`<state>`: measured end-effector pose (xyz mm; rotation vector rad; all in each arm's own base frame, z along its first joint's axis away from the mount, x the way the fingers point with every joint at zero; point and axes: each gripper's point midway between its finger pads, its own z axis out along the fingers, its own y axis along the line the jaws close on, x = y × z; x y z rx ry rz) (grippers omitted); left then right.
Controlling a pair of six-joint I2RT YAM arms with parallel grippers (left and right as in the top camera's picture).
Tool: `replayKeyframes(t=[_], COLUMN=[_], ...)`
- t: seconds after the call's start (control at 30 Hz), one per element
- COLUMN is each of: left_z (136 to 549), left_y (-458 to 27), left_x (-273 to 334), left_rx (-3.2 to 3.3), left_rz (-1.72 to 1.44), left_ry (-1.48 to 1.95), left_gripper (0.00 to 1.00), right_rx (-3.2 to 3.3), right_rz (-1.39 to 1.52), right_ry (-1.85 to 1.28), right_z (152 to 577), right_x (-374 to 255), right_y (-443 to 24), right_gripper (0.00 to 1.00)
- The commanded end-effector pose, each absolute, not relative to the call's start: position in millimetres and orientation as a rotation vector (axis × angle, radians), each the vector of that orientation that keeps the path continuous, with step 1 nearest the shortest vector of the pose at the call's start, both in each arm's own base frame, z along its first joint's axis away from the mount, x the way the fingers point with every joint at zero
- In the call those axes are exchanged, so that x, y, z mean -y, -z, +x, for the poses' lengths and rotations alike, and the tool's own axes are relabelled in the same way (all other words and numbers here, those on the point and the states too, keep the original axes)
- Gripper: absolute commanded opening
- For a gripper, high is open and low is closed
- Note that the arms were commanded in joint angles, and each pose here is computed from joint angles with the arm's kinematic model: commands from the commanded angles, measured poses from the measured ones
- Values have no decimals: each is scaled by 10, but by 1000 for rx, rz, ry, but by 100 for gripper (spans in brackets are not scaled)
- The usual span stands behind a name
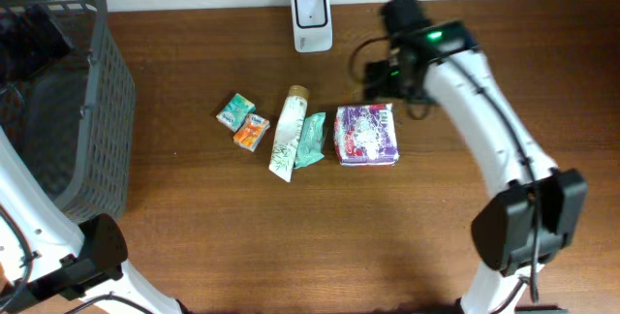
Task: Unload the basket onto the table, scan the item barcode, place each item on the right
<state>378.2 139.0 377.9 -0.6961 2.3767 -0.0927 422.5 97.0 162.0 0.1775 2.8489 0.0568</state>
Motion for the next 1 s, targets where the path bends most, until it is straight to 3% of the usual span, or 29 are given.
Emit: replayKeyframes(t=[0.0,0.03,0.1,0.27,0.47,0.6,0.8,0.83,0.87,0.9,0.97], left_z=[3724,3724,3724,3724,3724,3724,3724,3724,3724,3724,3724], left_y=[-3855,-3855,-3855,-3855,-3855,-3855,-3855,-3855,-3855,-3855,-3855], left_x=[-1382,-1382,-1382,-1382,-1382,-1382,-1382,-1382,-1382,-1382,-1382], left_rx=[-2361,-2361,-2361,-2361,-2361,-2361,-2361,-2361,-2361,-2361,-2361], left_rz=[-679,-679,-679,-679,-679,-679,-679,-679,-679,-679,-679], left_ry=[86,86,86,86,86,86,86,86,86,86,86], left_gripper=[99,99,99,99,99,99,99,99,99,99,99], right_rx=[-2903,-2910,-2947,-2918,-2791,-2743,-2794,-2799,-2801,-2801,-2797], right_rz=[-37,-57,-64,81,57,6,-13,-15,-16,-16,-2], right_ry=[-554,-601,-513,-25,171,263,333,339,340,341,320], right_z=[4104,4067,4006,3997,3995,3953,3851,3843,3841,3838,3874], right_x=[-1266,-1305,-1296,-1394,-1822,-1867,-1782,-1777,-1776,-1774,-1780], right_y=[-1595,-1573,-1454,-1166,-746,-520,-194,-169,-166,-174,-295], right_gripper=[99,98,85,84,84,76,47,25,11,4,4])
